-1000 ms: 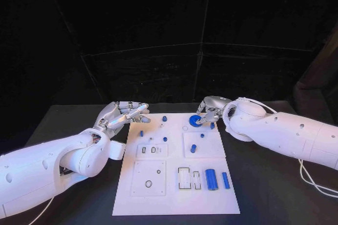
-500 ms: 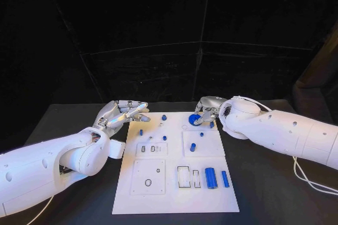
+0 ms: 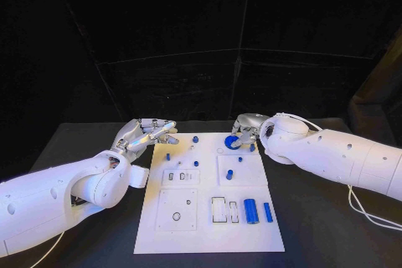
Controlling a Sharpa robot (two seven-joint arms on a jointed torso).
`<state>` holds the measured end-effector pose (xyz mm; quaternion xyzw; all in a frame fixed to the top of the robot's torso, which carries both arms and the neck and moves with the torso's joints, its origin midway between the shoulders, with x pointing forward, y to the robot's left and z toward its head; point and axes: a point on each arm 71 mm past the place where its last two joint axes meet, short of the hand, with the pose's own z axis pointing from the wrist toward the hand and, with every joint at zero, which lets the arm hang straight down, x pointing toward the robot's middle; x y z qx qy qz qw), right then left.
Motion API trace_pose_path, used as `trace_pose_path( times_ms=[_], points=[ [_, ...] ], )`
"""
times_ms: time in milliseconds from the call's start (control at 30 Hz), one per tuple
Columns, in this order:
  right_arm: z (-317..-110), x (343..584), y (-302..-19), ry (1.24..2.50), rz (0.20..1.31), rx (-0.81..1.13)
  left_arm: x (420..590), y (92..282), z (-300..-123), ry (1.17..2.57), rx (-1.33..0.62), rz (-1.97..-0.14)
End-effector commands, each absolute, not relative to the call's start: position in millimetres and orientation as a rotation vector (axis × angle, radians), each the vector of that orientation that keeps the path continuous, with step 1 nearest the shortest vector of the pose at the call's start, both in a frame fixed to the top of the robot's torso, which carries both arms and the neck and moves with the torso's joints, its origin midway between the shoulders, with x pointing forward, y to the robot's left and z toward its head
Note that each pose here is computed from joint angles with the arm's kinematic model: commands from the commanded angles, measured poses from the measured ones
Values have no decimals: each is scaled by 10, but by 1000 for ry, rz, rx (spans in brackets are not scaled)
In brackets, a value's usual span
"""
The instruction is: Assemble the parts on the task board
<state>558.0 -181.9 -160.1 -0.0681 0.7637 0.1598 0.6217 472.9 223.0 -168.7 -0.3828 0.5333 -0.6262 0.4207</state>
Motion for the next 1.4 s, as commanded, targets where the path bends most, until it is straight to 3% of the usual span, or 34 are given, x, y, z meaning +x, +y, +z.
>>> trace_pose_path(
  times_ms=[33,367,767,1033,1400],
  points=[
    [-1602,5573,-1810,1739,356,-189,4729,2222,-1675,1338,-953,-1583],
    [-1467,5441,-1625,1598,459,-196,4727,2230,-1675,1338,-954,-1581],
    [-1346,5290,-1099,1458,499,-312,4726,2229,-1673,1338,-953,-1582],
    [-1391,5291,-778,1458,521,-367,4732,2233,-1675,1337,-954,-1580],
    [-1538,5330,-619,1523,515,-408,4736,2239,-1675,1336,-954,-1579]
  ],
)
